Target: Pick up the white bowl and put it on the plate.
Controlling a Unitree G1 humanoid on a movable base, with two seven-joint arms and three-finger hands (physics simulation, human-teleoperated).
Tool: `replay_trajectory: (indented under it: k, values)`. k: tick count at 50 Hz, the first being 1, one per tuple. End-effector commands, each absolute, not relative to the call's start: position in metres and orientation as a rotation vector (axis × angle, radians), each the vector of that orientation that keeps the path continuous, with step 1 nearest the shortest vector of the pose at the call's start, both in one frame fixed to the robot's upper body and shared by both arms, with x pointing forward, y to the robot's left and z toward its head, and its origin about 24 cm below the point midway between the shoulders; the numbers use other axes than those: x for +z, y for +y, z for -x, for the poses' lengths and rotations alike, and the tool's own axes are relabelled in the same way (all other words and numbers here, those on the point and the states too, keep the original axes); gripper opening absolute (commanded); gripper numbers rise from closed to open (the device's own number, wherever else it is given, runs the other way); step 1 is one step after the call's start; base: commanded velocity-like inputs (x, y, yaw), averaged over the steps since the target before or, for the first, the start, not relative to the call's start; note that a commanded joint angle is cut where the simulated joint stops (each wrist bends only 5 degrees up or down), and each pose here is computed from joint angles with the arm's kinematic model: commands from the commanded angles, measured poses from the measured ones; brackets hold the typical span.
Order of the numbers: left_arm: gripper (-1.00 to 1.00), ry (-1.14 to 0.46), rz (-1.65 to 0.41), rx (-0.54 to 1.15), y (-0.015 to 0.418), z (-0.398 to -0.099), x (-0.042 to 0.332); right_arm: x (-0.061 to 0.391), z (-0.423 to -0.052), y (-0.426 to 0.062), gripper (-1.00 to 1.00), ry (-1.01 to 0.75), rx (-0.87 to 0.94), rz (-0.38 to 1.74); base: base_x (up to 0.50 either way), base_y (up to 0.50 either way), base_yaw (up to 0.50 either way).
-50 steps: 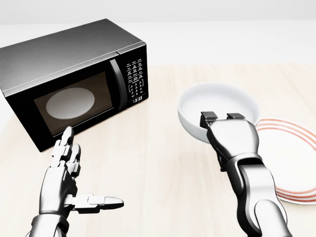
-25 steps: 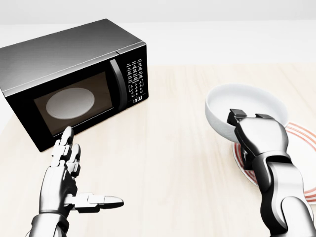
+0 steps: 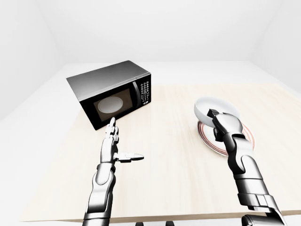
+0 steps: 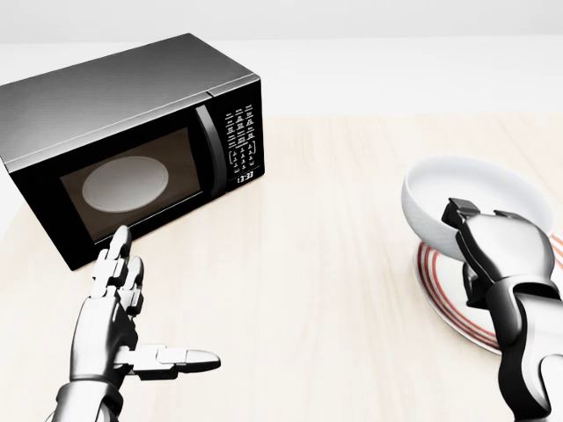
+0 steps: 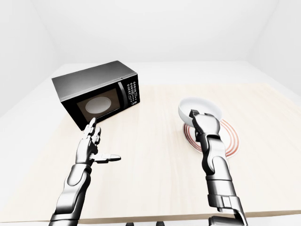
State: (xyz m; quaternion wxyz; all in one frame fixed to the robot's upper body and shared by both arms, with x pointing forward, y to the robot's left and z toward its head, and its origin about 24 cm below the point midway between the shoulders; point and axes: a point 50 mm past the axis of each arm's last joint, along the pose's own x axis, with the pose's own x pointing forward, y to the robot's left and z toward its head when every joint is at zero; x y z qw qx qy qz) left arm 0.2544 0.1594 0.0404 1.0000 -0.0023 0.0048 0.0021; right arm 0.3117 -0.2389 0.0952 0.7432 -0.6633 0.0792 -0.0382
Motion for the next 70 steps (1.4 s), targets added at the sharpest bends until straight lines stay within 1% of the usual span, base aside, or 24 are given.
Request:
replay_trajectory:
  k: [1,9,31,46,54,70]
  values:
    - [1.0,0.009,0.003,0.003,0.159,-0.254,0.041,0.101,-0.308,-0.254,-1.0,0.187,-0.143,1.494,0.0,0.0,0.0]
    - [1.0,0.01,0.003,0.003,0.159,-0.255,0.04,0.093,-0.304,-0.266,-1.0,0.224,-0.159,1.483,0.0,0.0,0.0]
    - [1.0,0.016,0.009,0.009,0.16,-0.256,0.04,0.099,-0.288,-0.296,-1.0,0.277,-0.225,1.47,0.0,0.0,0.0]
    - [1.0,0.015,0.008,0.007,0.16,-0.256,0.039,0.09,-0.288,-0.3,-1.0,0.3,-0.225,1.446,0.0,0.0,0.0]
    - [1.0,0.014,0.006,0.006,0.159,-0.255,0.041,0.083,-0.29,-0.299,-1.0,0.316,-0.199,1.394,0.0,0.0,0.0]
    - [1.0,0.013,0.005,0.006,0.159,-0.255,0.04,0.074,-0.291,-0.302,-1.0,0.34,-0.192,1.38,0.0,0.0,0.0]
